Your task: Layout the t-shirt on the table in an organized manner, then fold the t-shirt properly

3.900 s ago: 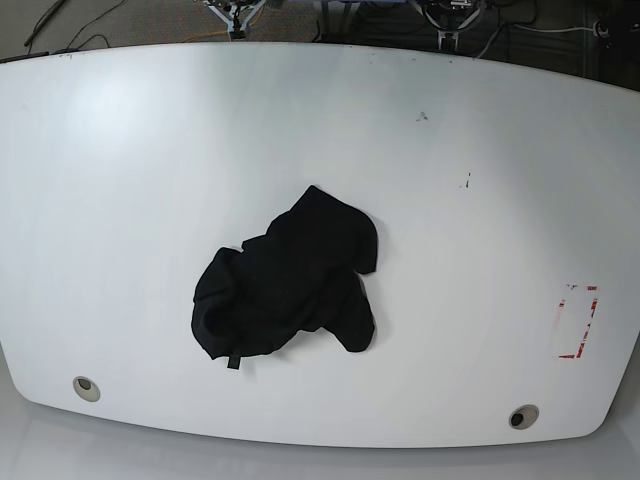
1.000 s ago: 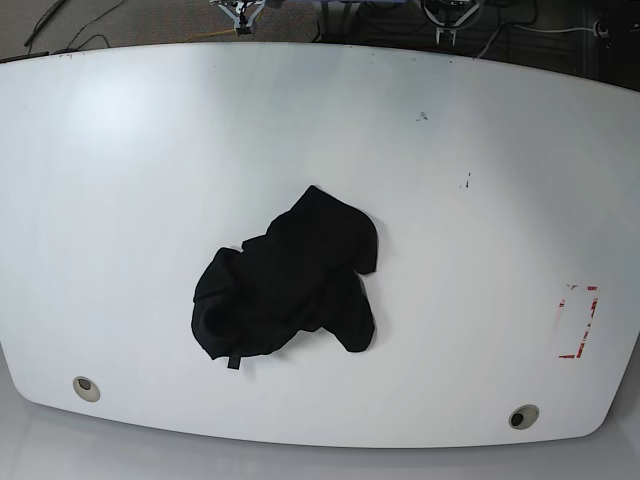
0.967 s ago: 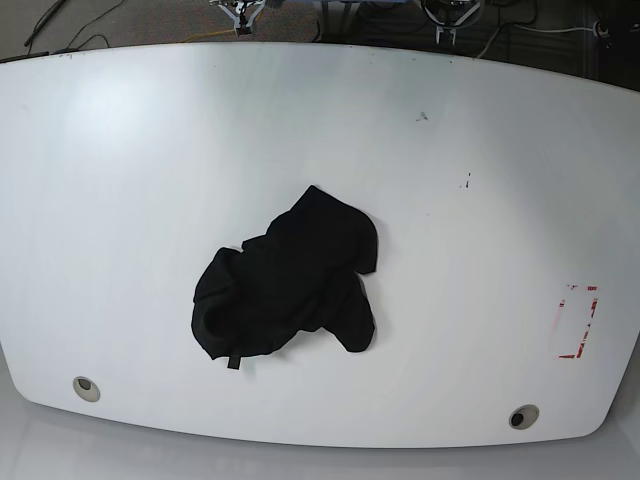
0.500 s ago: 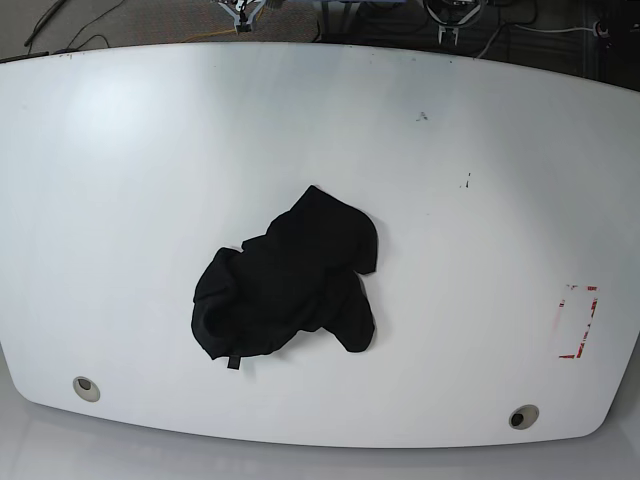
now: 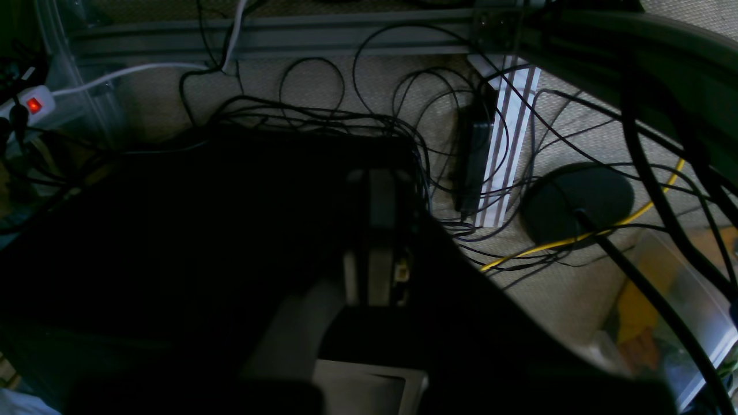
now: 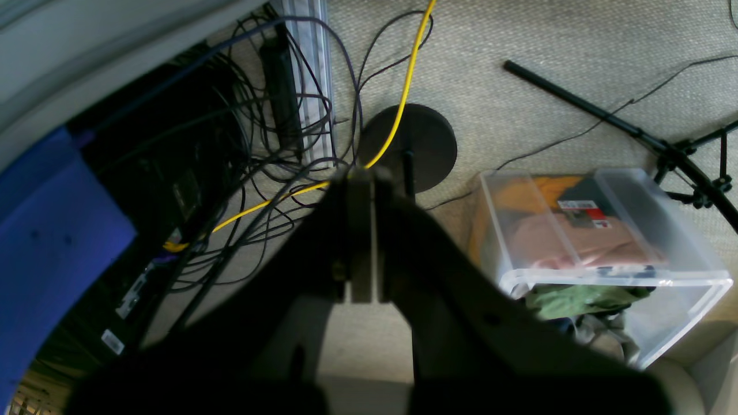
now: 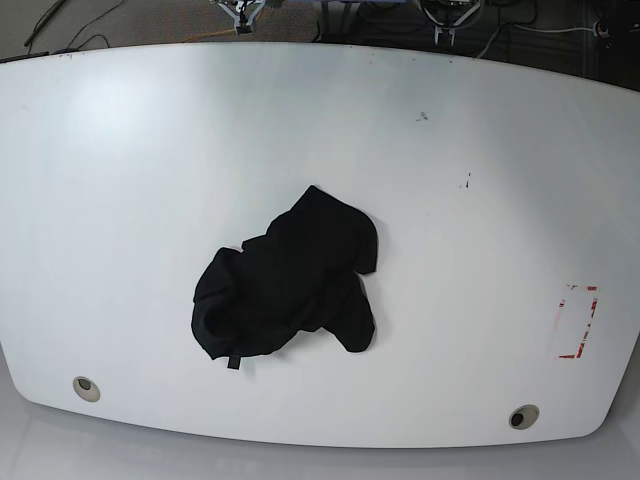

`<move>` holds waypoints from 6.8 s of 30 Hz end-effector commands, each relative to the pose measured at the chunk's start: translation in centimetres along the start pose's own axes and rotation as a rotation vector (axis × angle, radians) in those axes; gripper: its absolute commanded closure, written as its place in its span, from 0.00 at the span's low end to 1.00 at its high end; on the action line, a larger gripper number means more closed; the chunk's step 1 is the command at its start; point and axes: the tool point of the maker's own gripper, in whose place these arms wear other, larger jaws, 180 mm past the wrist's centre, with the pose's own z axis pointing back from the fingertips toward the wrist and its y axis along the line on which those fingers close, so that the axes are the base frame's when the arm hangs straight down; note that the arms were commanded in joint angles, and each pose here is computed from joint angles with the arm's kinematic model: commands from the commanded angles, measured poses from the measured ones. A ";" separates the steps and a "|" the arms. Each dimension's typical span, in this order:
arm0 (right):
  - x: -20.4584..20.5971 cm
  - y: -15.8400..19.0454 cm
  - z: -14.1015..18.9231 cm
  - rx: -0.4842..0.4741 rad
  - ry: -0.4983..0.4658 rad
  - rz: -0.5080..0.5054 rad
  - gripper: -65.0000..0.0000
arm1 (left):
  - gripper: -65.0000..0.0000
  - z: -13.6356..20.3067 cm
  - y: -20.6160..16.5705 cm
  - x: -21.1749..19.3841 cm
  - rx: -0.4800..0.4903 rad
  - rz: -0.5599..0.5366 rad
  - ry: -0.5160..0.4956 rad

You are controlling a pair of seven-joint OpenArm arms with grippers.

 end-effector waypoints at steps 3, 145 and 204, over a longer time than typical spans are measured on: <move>-0.3 -0.1 0.0 0.001 0.003 0.000 1.00 | 0.99 0.1 0.3 -0.5 0.007 -0.013 0.006; -2.8 0.0 22.8 -0.105 -0.544 0.108 0.60 | 0.40 21.0 7.3 -0.3 0.119 -0.038 -0.535; 10.0 -2.7 29.6 -0.151 -0.930 0.023 0.60 | 0.40 26.8 10.3 16.2 0.185 0.050 -0.991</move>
